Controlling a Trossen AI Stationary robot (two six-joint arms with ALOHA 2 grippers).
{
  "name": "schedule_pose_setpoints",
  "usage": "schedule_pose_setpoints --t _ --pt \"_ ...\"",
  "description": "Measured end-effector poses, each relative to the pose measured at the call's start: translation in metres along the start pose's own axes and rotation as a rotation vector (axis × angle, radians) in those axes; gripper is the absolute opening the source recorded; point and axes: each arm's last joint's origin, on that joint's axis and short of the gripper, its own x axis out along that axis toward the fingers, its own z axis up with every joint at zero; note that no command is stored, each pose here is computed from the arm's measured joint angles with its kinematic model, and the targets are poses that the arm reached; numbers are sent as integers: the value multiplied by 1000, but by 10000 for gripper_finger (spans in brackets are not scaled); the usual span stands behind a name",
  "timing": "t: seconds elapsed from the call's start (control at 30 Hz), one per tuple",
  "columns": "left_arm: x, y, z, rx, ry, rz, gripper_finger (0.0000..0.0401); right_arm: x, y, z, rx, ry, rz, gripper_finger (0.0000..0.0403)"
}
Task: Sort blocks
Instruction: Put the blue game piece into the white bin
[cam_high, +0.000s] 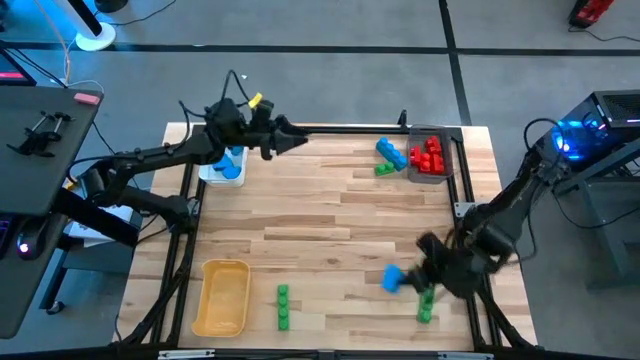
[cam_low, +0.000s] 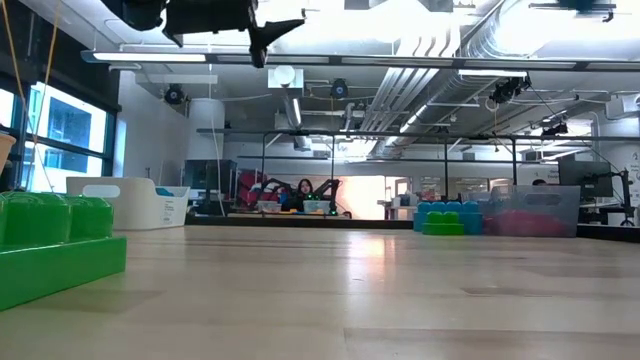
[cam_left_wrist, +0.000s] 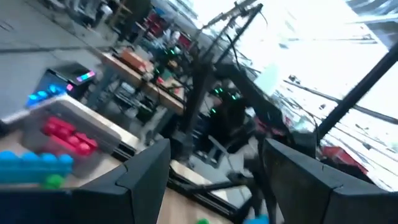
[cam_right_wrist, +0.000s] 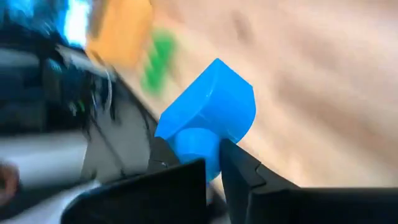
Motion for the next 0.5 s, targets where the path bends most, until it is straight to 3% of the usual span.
schedule_pose_setpoints --t 0.27,0.37,0.5 --pt "39 -19 -46 -94 142 -125 243 5 32 100 -363 -354 44 0" --pt "46 -23 -54 -217 167 -146 243 -2 42 128 -497 -424 81 0" --pt "46 -28 -47 -374 122 -188 243 -15 49 154 -600 -477 89 0"
